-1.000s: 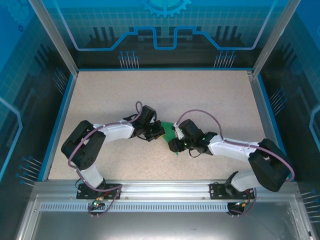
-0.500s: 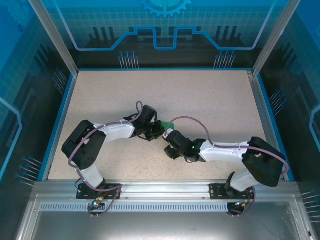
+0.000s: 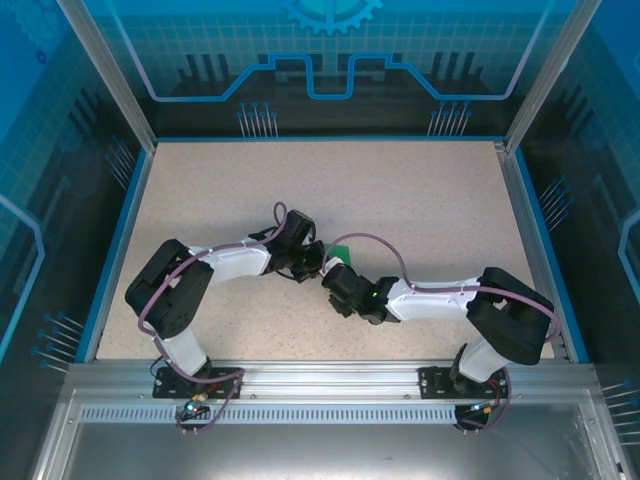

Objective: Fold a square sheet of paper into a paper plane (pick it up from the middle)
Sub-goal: Fold the wing for the fifth time at the center of the table.

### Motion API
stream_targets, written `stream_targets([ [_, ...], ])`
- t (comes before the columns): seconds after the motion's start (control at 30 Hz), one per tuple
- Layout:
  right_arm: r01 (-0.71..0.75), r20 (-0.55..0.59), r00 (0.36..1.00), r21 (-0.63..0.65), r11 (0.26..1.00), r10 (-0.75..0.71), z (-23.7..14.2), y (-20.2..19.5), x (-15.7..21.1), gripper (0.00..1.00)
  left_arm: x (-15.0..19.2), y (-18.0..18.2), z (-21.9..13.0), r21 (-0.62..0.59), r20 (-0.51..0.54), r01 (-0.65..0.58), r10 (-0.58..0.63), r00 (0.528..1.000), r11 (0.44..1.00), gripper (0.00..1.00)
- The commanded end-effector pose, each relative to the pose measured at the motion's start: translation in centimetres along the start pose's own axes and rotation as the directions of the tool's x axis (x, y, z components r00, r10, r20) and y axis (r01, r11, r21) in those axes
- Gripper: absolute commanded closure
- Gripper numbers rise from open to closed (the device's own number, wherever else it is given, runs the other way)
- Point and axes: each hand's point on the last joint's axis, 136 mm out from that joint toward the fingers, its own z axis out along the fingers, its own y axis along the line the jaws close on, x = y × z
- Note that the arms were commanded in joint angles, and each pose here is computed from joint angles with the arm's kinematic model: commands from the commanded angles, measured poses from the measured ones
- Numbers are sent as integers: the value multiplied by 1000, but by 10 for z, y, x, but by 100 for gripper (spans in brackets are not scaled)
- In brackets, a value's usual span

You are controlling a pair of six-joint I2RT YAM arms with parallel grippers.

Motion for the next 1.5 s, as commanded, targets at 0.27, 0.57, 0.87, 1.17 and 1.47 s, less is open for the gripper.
stream_targets([
  [0.27,8,-11,1000,40,999,-7,2,2,-4,80,4,-7,-1,1,-24,-12,12,1000,1000,100],
  [0.57,6,-14,1000,44,999,-5,3,1,-3,89,4,-7,-1,-1,-25,-13,13,1000,1000,100],
  [0.87,-32,-6,999,-33,999,32,4,8,-1,95,-1,-7,-16,-24,26,-7,7,1000,1000,67],
  [1.17,-135,17,990,-188,973,141,1,13,-4,95,-10,3,-49,-81,147,17,-5,989,997,47],
  [1.47,-289,2,949,-393,873,315,-2,11,-5,95,-13,12,-66,-85,218,36,-17,976,996,44],
])
